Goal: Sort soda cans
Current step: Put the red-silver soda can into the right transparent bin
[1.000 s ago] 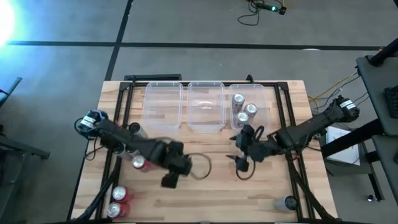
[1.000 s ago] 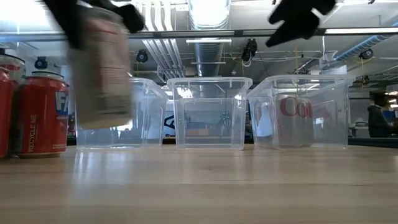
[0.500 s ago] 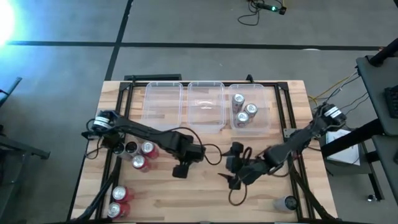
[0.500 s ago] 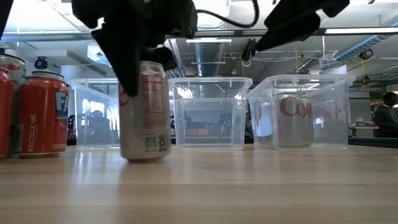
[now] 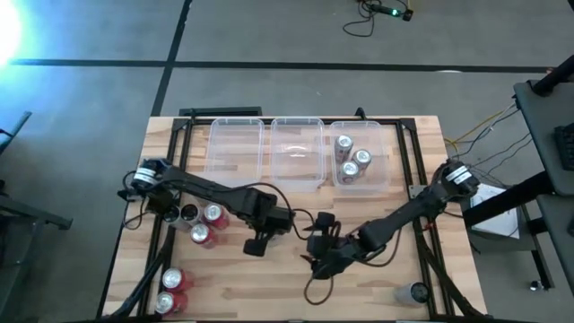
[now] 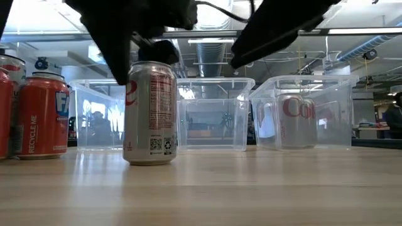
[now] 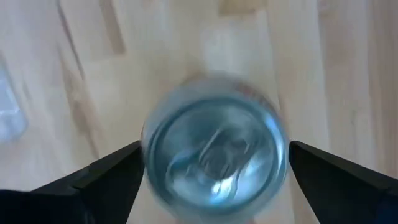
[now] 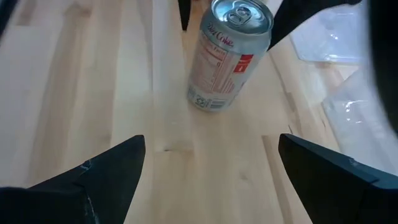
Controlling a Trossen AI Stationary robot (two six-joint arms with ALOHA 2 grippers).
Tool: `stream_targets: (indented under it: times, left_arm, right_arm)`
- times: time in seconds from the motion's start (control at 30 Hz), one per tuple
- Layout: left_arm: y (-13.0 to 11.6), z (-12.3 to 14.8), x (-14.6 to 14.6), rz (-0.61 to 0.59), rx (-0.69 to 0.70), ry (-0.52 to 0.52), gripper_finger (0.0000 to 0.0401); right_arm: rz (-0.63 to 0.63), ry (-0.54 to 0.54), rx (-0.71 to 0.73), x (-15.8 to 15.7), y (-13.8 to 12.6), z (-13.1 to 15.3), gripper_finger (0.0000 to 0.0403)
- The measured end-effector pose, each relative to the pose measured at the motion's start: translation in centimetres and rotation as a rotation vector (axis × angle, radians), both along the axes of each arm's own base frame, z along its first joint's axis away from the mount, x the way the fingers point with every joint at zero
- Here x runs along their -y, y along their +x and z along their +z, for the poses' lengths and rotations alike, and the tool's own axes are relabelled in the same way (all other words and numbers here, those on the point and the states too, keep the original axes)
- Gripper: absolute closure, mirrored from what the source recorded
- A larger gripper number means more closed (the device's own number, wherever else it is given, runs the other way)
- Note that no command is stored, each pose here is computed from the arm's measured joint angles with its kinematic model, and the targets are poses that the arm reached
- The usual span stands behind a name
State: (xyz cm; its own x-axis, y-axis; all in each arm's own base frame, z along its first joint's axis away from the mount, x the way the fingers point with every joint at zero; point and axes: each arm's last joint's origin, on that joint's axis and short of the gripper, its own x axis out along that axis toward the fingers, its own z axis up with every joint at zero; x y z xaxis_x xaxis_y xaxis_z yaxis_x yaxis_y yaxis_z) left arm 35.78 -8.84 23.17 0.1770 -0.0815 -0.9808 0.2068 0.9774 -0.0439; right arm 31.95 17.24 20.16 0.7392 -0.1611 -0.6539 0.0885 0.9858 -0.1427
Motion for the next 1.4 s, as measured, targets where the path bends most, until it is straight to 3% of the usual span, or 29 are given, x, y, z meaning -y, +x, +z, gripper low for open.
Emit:
stream_targets:
  times: [0.23, 0.43, 0.67, 0.83, 1.3, 1.4]
  left_arm:
    - [-2.4, 2.2, -0.4, 0.026, -0.056, 0.042, 0.0031]
    - [-5.4, 3.9, -0.6, 0.118, 0.065, 0.111, 0.0045]
    - [-8.0, 0.9, -1.2, 0.246, 0.284, 0.063, 0.0050]
    - [-7.9, -1.1, -1.4, 0.275, 0.411, 0.066, 0.0050]
    - [-5.8, -2.6, -0.9, 0.271, 0.505, 0.069, 0.0050]
    - [-5.8, -2.6, -0.9, 0.274, 0.509, 0.079, 0.0050]
  right_arm:
    - [-0.017, -0.045, 0.005, 0.3, 3.5, -0.4, 0.0039]
    - [-0.015, -0.071, 0.038, 1.3, 6.6, 1.4, 0.0039]
    - [0.010, -0.031, 0.003, 2.7, 7.8, 2.0, 0.0039]
    - [-0.004, -0.021, -0.010, 3.6, 8.2, 1.5, 0.0039]
    - [-0.017, 0.038, -0.075, 5.7, 8.5, 0.3, 0.0039]
    - [-0.003, 0.101, -0.121, 6.1, 8.2, -0.6, 0.0039]
